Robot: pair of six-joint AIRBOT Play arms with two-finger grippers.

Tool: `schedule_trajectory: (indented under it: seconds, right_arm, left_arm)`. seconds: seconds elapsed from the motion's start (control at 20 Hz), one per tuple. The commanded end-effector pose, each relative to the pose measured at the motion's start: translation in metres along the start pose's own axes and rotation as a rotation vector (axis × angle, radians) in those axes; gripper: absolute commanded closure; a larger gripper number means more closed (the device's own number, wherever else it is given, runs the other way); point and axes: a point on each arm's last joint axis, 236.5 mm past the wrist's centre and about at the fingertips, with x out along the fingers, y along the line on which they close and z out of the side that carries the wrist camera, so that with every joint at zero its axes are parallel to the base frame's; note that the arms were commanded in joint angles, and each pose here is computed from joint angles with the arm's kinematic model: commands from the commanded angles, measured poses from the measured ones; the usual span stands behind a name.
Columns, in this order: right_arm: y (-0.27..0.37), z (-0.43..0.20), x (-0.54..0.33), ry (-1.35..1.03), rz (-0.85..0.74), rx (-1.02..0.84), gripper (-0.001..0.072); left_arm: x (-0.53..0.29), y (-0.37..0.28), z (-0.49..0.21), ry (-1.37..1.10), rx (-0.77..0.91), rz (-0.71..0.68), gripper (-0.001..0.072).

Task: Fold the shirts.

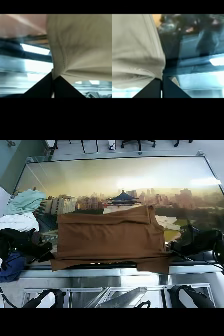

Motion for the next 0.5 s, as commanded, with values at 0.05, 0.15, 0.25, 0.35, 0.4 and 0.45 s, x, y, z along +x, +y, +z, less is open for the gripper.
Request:
schedule_trajectory:
  seconds: [0.05, 0.15, 0.25, 0.35, 0.4, 0.45]
  right_arm:
    - [0.058, 0.051, -0.027, -0.211, 0.219, -0.088, 0.0689]
    - [0.09, 0.088, -0.05, -0.32, 0.288, -0.135, 0.0689]
    - [0.12, 0.122, -0.065, -0.398, 0.29, -0.208, 0.0689]
    - [0.152, 0.154, -0.07, -0.439, 0.298, -0.262, 0.0689]
    - [0.166, 0.167, -0.066, -0.437, 0.302, -0.276, 0.0689]
    - [0.176, 0.178, -0.06, -0.427, 0.302, -0.292, 0.0689]
  left_arm:
    - [-0.013, -0.011, 0.02, -0.087, -0.013, -0.052, 0.0691]
    - [-0.039, -0.04, 0.049, -0.164, 0.009, -0.15, 0.0691]
    - [-0.062, -0.058, 0.078, -0.222, 0.058, -0.16, 0.0691]
    - [-0.076, -0.085, 0.111, -0.286, 0.127, -0.156, 0.0691]
    - [-0.079, -0.097, 0.129, -0.322, 0.153, -0.156, 0.0691]
    - [-0.081, -0.107, 0.148, -0.361, 0.169, -0.158, 0.0691]
